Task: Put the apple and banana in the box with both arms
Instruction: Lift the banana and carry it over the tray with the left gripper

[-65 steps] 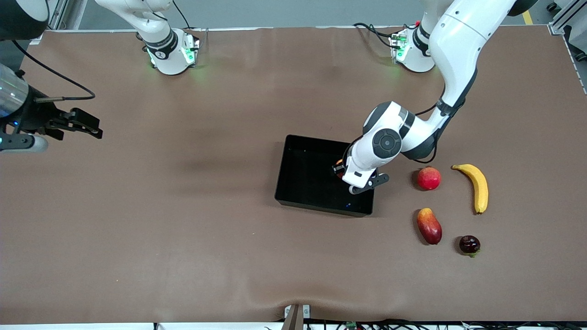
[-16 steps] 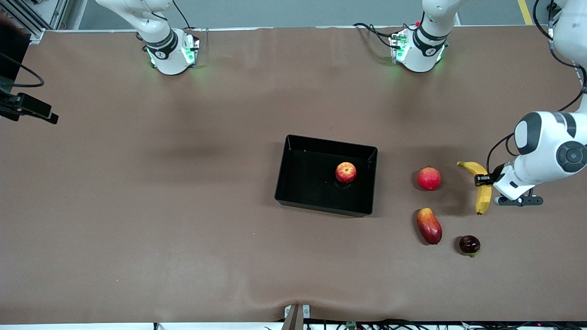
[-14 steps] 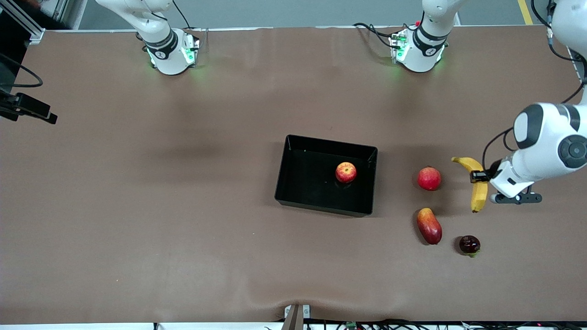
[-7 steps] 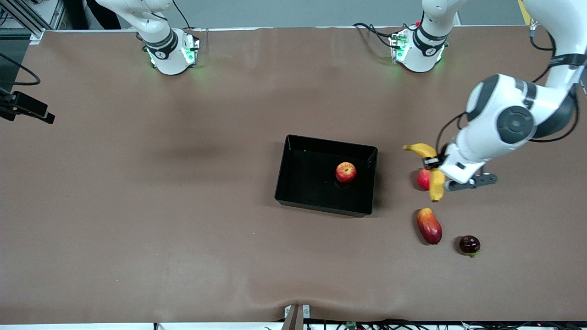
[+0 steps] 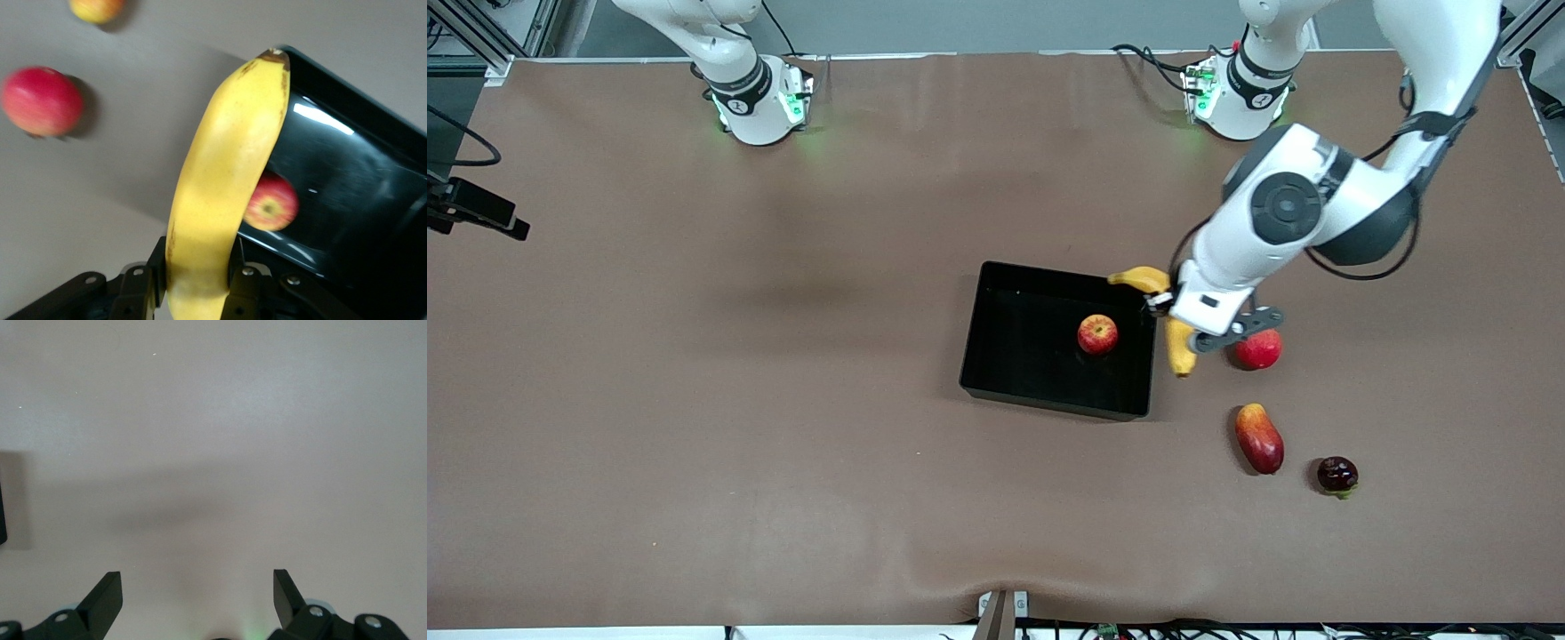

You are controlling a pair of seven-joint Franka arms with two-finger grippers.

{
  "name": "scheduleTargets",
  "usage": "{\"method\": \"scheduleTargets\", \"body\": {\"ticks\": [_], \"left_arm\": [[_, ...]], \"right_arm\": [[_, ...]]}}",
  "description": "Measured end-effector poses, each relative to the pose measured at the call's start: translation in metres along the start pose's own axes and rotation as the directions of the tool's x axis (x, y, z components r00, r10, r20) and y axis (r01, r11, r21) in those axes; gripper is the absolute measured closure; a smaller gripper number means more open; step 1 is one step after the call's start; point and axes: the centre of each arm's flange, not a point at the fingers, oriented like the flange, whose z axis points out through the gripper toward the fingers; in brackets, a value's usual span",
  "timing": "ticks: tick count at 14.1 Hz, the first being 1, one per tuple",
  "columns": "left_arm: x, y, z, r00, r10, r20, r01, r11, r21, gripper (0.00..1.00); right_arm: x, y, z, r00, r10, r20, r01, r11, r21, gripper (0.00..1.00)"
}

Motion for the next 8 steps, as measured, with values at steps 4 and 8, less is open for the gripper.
{"method": "scheduleTargets", "body": {"ticks": [4,8], "left_arm": [[-0.028,0.055,0.013,0.999,-0.041,0.029,0.042,0.997,-0.064,0.62],[-0.043,0.094,0.051,0.996,-0.09,0.016,0.091,0.994,-0.064,0.62]], "right_arm": [[0.0,-0.001,0.0,1.0,-0.002,0.002,0.002,1.0,0.0,0.0],[0.0,-0.002,0.001,1.0,-0.003,0.003,0.003,1.0,0.0,0.0]]}}
